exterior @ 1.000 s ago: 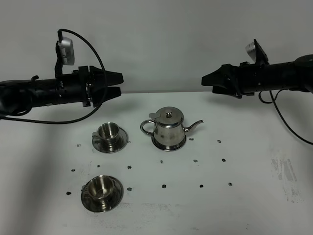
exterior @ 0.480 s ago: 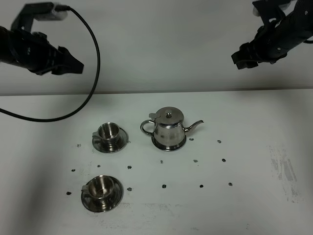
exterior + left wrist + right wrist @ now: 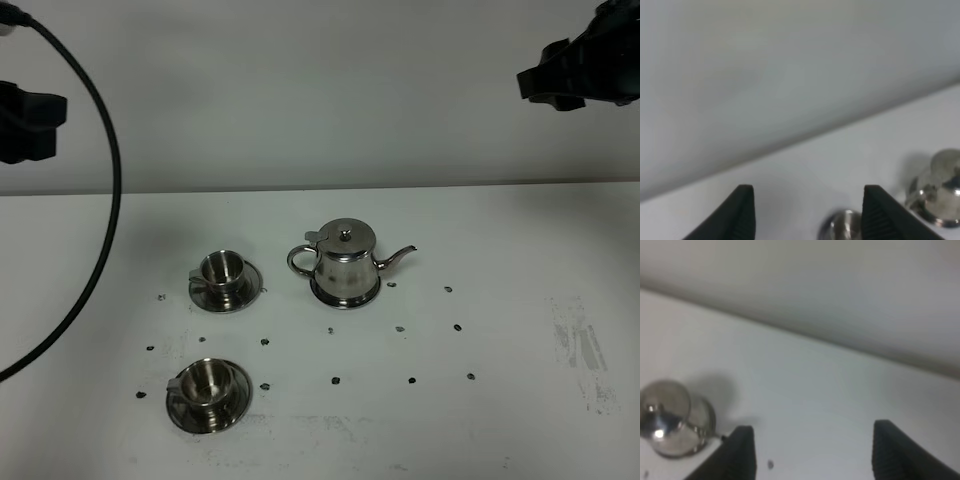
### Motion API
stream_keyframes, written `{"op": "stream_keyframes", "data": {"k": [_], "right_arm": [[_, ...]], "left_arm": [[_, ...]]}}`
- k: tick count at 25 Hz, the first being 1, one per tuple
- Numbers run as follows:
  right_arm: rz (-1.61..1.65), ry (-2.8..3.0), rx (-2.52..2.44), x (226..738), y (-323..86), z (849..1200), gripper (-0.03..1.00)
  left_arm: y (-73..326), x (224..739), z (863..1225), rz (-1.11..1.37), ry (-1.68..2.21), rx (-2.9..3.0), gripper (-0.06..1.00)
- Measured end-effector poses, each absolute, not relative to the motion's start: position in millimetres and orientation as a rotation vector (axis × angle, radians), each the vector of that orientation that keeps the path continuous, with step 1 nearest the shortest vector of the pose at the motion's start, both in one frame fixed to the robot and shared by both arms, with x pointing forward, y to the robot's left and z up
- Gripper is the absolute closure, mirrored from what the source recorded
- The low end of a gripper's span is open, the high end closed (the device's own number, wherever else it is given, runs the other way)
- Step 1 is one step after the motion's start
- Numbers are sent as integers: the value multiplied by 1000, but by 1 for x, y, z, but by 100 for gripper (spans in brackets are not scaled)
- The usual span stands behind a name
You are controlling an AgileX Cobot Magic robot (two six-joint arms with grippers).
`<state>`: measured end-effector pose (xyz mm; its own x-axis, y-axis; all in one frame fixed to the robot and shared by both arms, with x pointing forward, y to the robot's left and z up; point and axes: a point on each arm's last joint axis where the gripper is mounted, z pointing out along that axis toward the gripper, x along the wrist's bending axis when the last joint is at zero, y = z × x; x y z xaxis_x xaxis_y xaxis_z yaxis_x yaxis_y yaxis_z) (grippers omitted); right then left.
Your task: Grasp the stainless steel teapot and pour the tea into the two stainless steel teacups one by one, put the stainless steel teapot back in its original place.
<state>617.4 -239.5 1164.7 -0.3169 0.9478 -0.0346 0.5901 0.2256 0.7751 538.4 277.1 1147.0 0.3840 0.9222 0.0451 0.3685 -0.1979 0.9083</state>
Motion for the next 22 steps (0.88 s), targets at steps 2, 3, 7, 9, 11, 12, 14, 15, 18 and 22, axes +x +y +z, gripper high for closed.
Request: {"op": "stream_keyframes", "data": {"k": [2,3,7,9,11,12,14,15,18,22], "right_arm": [[971,1921,1374,596,-241,1170,45],[997,1900,1358,584,-240,1173,45],[1103,1861,1272,550,-223,1178,45],[1137,1870,1231,540,-212,1173,45],[1170,1898,1188,532,-198,1167,45],[1184,1907,1169,529,-191,1164,45],[1205,1948,1125,523,-176,1158,45],[1213,1965,1103,521,-170,1156,45],[1236,1992,1042,514,-156,1156,45],[1247,2035,960,505,-140,1156,45]], "left_arm": [[277,511,1160,802,1123,1732,41],[277,499,1163,789,1130,1741,41],[288,445,1178,757,1292,1767,41],[292,413,1182,744,1414,1782,41],[295,382,1185,735,1519,1790,41],[295,364,1186,721,1557,1784,41],[293,334,1185,701,1589,1781,41],[291,318,1183,687,1589,1781,41],[287,283,1166,667,1580,1787,41],[287,257,1132,680,1594,1801,41]]}}
